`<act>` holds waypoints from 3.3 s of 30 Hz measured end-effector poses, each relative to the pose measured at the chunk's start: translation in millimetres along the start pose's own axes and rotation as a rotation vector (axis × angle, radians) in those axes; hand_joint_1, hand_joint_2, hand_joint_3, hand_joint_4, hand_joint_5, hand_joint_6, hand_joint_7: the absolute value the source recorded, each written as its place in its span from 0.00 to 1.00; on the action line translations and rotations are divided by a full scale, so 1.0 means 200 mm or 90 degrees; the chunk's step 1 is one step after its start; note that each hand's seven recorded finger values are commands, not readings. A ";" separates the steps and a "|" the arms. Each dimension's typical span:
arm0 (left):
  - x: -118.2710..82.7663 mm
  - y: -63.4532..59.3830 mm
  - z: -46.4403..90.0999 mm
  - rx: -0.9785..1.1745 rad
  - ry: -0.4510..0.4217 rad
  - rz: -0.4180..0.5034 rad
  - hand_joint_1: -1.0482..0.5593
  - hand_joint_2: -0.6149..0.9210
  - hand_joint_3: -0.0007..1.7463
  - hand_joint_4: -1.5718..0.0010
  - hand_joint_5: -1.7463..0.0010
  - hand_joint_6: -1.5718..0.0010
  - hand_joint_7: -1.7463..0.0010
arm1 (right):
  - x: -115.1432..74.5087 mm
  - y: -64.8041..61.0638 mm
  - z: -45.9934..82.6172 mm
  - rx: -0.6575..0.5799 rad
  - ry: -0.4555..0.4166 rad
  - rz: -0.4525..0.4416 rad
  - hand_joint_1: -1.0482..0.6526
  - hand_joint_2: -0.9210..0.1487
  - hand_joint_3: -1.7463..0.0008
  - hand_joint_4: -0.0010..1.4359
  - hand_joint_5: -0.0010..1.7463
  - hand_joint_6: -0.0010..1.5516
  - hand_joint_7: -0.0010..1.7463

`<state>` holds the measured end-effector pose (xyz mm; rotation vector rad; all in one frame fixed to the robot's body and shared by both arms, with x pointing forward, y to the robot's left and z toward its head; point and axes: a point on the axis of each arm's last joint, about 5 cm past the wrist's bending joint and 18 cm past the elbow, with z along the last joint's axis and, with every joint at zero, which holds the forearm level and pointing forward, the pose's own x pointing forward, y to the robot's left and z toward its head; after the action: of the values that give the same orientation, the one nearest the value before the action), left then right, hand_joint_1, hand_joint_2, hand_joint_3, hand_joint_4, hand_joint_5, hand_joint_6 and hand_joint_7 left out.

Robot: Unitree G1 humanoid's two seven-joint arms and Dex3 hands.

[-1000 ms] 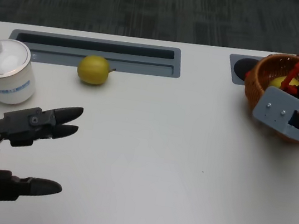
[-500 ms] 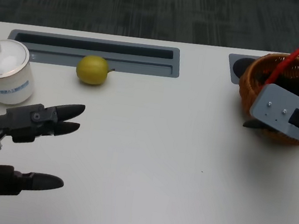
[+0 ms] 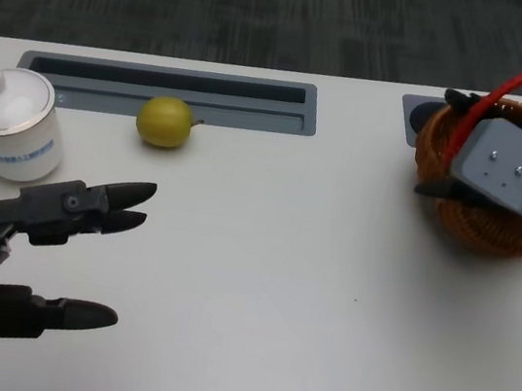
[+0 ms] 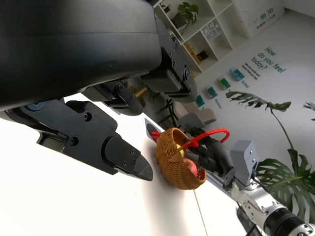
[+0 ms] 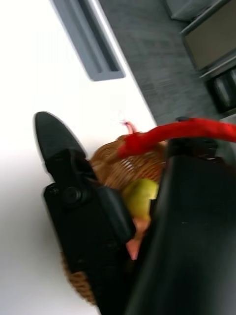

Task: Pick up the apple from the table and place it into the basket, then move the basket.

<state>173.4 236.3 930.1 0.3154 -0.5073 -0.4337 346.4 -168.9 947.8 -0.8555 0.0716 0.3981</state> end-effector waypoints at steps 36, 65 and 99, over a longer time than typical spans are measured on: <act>0.05 -0.01 0.01 0.027 -0.036 -0.021 0.47 0.89 0.00 0.52 0.99 0.60 1.00 | -0.22 -0.03 -0.31 0.106 -0.039 -0.029 0.09 0.09 1.00 0.19 0.01 0.17 0.00; 0.04 0.00 0.02 0.019 -0.036 -0.019 0.45 0.88 0.00 0.55 1.00 0.62 1.00 | -0.56 0.29 -0.24 0.161 -0.426 -0.024 0.13 0.13 1.00 0.28 0.01 0.24 0.01; 0.02 0.00 0.01 -0.008 -0.042 -0.010 0.41 0.86 0.00 0.53 0.99 0.59 0.99 | -0.28 0.51 -0.04 0.281 -0.557 0.019 0.33 0.10 1.00 0.54 0.01 0.45 0.01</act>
<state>175.4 234.5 933.6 0.2930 -0.5665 -0.4631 257.5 -131.8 881.5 -0.1949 -0.6188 0.7229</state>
